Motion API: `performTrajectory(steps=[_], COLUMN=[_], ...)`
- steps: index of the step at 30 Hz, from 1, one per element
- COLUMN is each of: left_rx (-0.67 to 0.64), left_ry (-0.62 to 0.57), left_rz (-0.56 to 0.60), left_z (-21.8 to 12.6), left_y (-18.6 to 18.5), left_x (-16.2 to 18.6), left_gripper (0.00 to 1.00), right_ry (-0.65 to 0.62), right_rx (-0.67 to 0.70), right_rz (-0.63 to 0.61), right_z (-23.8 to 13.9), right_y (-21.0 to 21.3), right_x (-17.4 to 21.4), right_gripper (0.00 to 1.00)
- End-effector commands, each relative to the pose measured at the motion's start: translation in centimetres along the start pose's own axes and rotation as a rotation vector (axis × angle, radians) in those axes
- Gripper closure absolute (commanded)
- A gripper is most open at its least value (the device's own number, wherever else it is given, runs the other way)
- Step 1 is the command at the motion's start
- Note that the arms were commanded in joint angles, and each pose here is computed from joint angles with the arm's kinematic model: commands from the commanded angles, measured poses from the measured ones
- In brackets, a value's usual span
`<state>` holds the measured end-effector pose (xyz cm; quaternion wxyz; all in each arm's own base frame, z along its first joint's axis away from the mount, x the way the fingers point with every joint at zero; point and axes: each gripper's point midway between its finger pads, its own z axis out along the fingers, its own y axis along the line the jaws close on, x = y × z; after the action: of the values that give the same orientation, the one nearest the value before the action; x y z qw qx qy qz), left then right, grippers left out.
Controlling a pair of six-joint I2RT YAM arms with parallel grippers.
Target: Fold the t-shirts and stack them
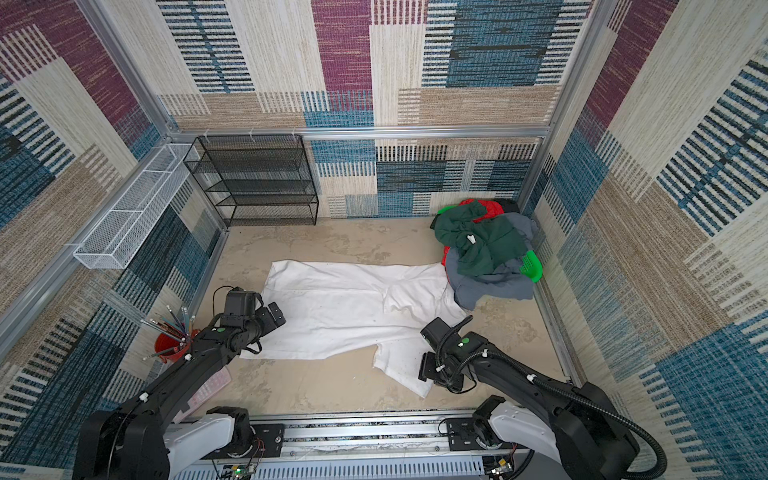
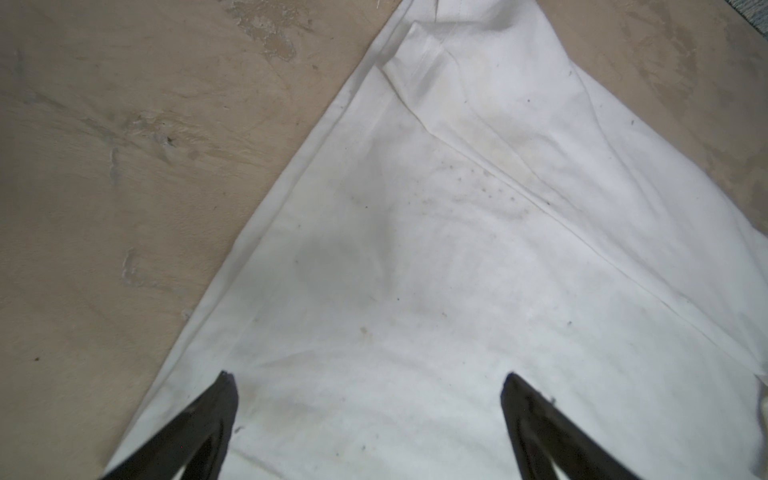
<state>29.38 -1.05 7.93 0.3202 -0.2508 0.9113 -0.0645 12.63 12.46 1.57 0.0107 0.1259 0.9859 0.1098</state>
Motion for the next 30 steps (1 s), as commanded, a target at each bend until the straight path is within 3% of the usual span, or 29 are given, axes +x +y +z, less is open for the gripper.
performTrajectory(steps=[1, 5, 8, 11, 22, 26, 30], left_rx=[0.034, 0.044, 0.043, 0.044, 0.091, 0.039, 0.03], left_ry=[-0.013, -0.018, -0.017, -0.007, 0.017, -0.035, -0.011], left_rz=[0.008, 0.005, 0.006, 0.014, -0.04, -0.045, -0.037], left_z=[-0.1, -0.3, -0.2, -0.2, -1.7, -2.0, -2.1], left_y=[-0.5, -0.6, -0.4, -0.4, -0.4, 1.0, 1.0], left_x=[-0.4, -0.3, -0.1, 0.1, 1.5, 1.3, 1.4], left_gripper=[0.0, 0.0, 0.0, 0.0, 0.0, 0.0, 0.0], right_ry=[0.0, -0.022, -0.044, -0.077, -0.201, -0.239, -0.277], right_rx=[-0.047, -0.066, -0.114, -0.11, -0.212, -0.258, -0.257], right_rz=[-0.01, -0.029, -0.067, -0.098, -0.114, -0.119, -0.128], right_z=[1.6, 1.4, 0.6, -0.7, -6.3, -7.8, -9.4], right_y=[0.7, 1.3, 2.7, 3.2, 5.7, 6.5, 6.9], right_x=[-0.1, -0.7, -1.3, -2.0, -3.6, -4.0, -4.6], right_gripper=[0.47, 0.68, 0.77, 1.0, 1.0, 1.0, 1.0])
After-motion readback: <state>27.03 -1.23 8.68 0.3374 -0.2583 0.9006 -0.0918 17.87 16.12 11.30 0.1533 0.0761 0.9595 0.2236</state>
